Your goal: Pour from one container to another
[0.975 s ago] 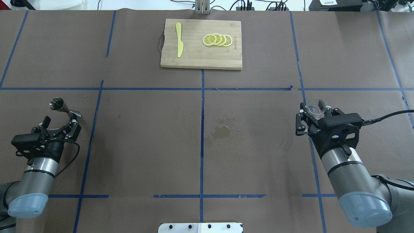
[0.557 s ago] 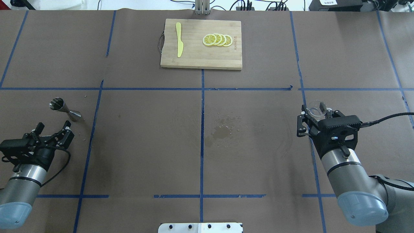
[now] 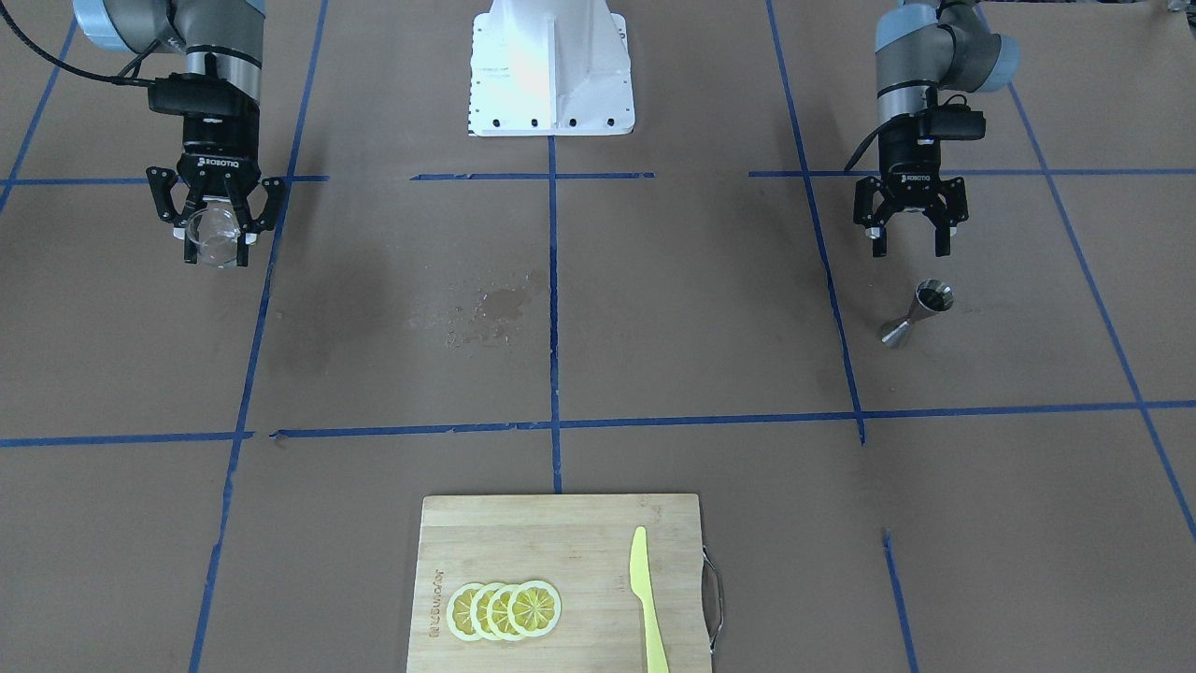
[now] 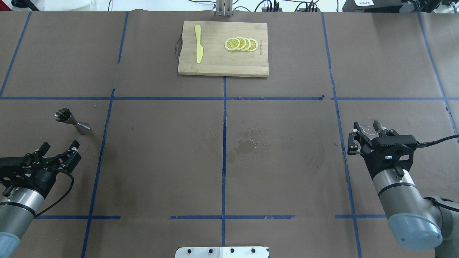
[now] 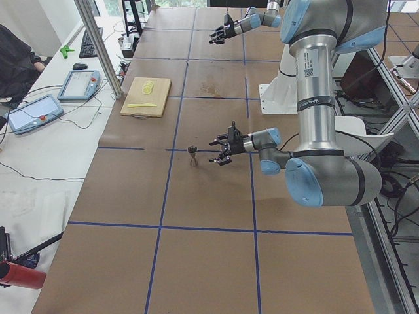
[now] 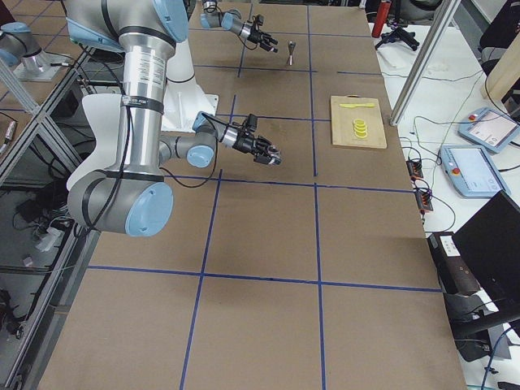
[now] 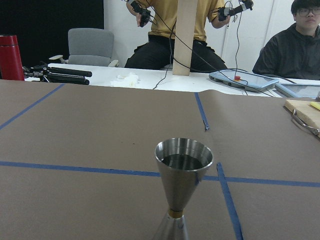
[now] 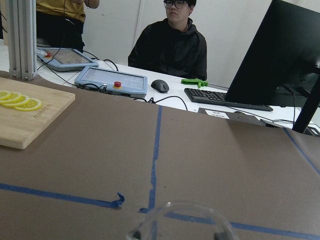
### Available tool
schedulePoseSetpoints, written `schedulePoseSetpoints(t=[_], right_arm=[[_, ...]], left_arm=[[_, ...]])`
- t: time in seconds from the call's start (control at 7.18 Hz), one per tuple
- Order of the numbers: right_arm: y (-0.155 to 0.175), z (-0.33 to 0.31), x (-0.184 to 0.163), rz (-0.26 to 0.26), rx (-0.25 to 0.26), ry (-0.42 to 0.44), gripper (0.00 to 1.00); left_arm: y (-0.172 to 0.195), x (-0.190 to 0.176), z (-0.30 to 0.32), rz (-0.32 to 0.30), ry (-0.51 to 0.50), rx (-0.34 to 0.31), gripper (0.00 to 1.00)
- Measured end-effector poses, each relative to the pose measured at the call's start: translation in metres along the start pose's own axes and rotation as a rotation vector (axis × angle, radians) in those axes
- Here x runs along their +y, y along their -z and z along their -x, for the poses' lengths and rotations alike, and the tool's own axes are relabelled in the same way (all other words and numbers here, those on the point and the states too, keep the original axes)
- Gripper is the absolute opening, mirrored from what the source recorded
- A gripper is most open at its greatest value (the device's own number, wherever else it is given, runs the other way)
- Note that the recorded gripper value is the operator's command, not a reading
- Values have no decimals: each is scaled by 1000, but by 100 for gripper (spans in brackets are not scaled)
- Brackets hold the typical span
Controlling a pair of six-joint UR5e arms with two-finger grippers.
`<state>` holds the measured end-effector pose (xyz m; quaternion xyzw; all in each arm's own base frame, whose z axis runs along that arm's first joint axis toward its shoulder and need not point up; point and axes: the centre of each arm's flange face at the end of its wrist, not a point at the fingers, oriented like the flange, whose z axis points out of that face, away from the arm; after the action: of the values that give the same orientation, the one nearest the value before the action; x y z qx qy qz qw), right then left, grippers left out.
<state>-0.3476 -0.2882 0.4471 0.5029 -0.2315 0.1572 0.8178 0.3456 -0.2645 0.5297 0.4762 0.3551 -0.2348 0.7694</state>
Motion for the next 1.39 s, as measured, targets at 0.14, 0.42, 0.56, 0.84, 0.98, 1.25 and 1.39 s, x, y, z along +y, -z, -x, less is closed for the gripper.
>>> schedulePoseSetpoints(t=[0.14, 0.42, 0.56, 0.84, 0.98, 1.25, 1.39], right_arm=[[-3, -7, 9, 12, 11, -52, 0], [-11, -15, 28, 33, 28, -155, 0], [-12, -17, 37, 36, 32, -189, 0], [-9, -14, 53, 29, 24, -220, 0], [-9, -13, 66, 21, 20, -227, 0], [-12, -12, 90, -3, 21, -228, 0], [-15, -8, 100, -9, 22, -233, 0]], left_arm=[[7, -5, -2, 20, 7, 12, 99], [21, -18, -6, 58, 21, 32, 99], [30, -27, -10, 92, 35, 48, 99], [52, -54, -21, 177, 57, 78, 99], [61, -65, -24, 203, 61, 86, 99], [68, -73, -30, 224, 69, 97, 99], [69, -75, -31, 227, 73, 100, 99]])
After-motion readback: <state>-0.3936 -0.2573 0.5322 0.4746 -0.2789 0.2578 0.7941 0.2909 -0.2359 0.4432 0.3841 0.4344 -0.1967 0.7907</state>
